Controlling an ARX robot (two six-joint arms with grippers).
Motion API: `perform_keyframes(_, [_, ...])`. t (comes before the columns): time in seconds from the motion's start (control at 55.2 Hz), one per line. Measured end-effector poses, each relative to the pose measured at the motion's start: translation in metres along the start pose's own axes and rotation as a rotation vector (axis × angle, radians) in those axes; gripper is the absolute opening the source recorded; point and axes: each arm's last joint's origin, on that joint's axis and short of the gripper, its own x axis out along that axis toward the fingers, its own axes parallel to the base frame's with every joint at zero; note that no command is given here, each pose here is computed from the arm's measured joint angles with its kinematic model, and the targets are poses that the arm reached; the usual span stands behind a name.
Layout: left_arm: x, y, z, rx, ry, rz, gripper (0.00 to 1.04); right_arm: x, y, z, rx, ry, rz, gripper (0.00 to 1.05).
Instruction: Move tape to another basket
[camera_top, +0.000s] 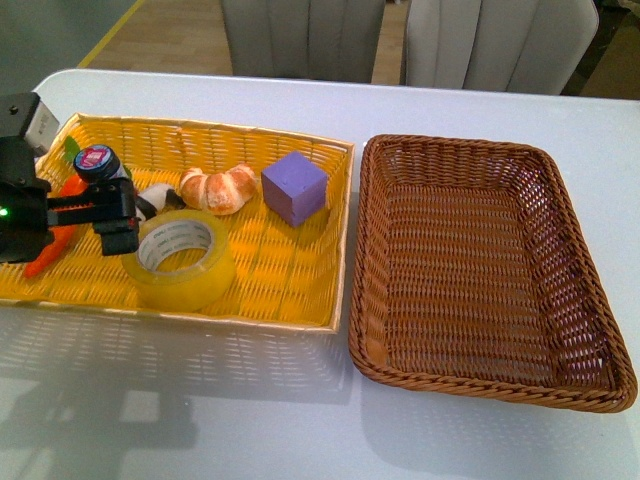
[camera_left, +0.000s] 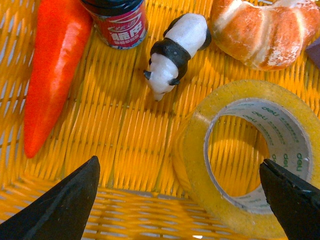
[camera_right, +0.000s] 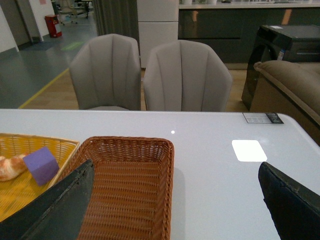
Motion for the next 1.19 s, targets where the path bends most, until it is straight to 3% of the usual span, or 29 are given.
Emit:
perform_keyframes(0.742, [0.059,-0.010,-0.004,0.012,0.082,-0.014,0.95,0.000,0.000,0.000,0.000,0.000,0.000,0.96])
perform_keyframes(1.195, [0.065,-0.016,-0.003,-0.011,0.094,-0.005,0.30,0.000,0.000,0.000,0.000,0.000,0.000,0.96])
